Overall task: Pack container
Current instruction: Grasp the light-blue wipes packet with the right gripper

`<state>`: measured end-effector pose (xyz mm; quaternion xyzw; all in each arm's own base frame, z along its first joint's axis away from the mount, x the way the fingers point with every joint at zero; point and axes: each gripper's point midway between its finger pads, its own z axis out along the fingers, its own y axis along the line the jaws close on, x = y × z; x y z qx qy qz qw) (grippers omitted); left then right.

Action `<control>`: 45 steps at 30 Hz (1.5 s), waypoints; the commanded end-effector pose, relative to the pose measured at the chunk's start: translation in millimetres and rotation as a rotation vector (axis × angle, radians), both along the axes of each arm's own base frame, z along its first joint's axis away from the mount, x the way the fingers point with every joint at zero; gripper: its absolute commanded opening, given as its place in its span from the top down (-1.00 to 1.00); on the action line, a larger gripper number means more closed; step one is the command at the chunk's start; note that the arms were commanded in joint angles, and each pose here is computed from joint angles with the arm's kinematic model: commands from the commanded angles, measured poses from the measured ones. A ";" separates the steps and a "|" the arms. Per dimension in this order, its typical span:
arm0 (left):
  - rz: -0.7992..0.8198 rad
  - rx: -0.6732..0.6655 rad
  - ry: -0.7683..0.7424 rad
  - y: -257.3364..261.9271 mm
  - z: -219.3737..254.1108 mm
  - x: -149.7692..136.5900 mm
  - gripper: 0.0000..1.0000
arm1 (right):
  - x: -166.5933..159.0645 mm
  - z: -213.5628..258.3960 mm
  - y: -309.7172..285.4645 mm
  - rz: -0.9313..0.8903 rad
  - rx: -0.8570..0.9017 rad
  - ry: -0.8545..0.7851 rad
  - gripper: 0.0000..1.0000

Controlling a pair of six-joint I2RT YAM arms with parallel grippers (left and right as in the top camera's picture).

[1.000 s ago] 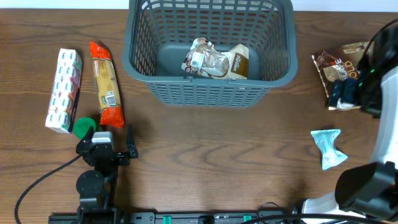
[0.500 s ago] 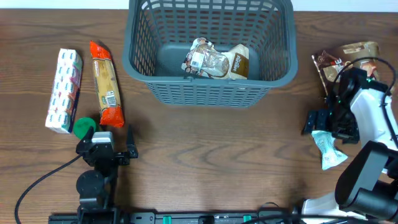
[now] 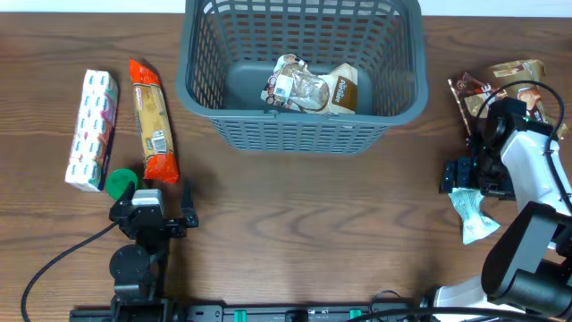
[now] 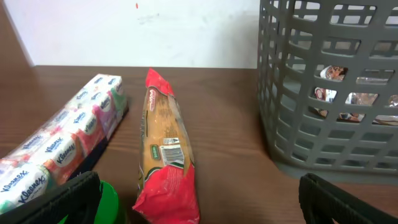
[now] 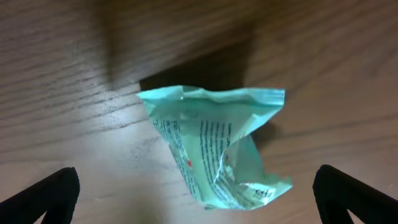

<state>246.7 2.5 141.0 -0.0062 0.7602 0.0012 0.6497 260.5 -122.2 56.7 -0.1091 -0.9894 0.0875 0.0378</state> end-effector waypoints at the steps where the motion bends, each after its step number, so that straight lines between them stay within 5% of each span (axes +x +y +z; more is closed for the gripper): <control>1: -0.011 0.012 0.050 -1.7 -15.8 -1.6 -0.97 | -0.1 1.8 0.4 0.079 0.016 -0.002 -0.98; 9: -0.011 0.012 0.050 -1.7 -15.8 -1.6 -0.97 | -0.6 -9.4 2.8 0.073 0.026 -0.018 -0.98; 24: -0.011 0.012 0.050 -1.7 -15.8 -1.6 -0.97 | -51.9 -71.1 3.1 -0.186 0.029 0.004 -0.96; 26: -0.011 0.012 0.050 -1.7 -15.8 -1.6 -0.97 | -51.2 -71.9 1.6 -0.197 0.031 -0.005 -0.78; 30: -0.011 0.012 0.050 -1.7 -15.8 -1.6 -0.97 | -49.4 -72.2 2.7 -0.209 0.039 -0.014 0.30; 34: -0.011 0.012 0.050 -1.7 -15.8 -1.6 -0.97 | -47.5 -72.0 1.9 -0.301 0.027 -0.035 0.98; 45: -0.011 0.012 0.050 -1.7 -15.8 -1.6 -0.97 | 2.4 -35.6 15.0 -0.357 0.187 -0.157 0.98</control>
